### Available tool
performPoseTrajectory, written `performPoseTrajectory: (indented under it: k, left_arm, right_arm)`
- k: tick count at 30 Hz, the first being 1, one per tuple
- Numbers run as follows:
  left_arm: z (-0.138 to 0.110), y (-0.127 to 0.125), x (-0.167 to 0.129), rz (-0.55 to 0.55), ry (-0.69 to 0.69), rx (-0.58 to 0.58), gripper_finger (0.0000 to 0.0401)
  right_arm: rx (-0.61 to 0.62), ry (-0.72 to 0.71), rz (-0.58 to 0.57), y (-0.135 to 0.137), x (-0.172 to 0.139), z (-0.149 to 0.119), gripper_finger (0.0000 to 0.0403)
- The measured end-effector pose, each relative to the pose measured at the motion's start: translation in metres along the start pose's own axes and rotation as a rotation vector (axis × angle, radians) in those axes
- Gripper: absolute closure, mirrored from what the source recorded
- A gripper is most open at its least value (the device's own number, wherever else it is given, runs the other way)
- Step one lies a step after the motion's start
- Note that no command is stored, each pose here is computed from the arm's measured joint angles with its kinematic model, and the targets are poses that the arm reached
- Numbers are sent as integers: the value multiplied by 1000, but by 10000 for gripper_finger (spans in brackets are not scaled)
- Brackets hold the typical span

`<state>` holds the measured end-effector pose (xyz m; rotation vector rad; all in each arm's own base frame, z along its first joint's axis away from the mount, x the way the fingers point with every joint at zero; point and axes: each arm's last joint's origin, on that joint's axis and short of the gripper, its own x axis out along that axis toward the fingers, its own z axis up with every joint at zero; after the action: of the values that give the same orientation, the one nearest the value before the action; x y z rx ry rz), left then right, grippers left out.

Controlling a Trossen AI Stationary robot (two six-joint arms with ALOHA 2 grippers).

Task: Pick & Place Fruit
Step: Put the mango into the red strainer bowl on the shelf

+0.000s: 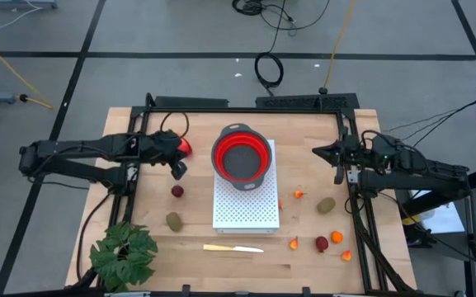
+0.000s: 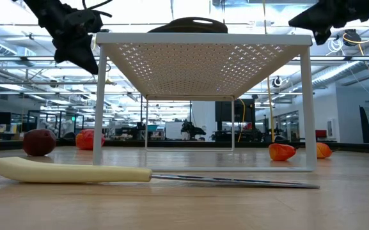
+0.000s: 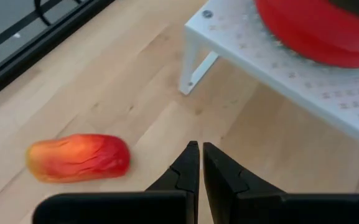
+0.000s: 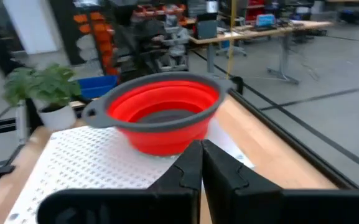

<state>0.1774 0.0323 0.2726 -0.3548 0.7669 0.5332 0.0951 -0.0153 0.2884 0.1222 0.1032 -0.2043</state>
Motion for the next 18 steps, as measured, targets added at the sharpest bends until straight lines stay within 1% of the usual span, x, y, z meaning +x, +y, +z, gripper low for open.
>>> performPoseTrajectory:
  k: [3,9,14,18]
  left_arm:
    - [0,4,1,12,13,-13,382]
    - [1,8,11,21,76,-62,382]
    - [1,13,24,67,129,-78,382]
    - [2,18,32,95,164,-25,382]
  right_arm:
    - [2,-38,63,1,-2,-8,402]
    - [18,-37,64,-2,-4,-26,401]
    - [9,-32,63,-2,-4,-32,401]
    - [-7,-35,63,-2,-4,-32,399]
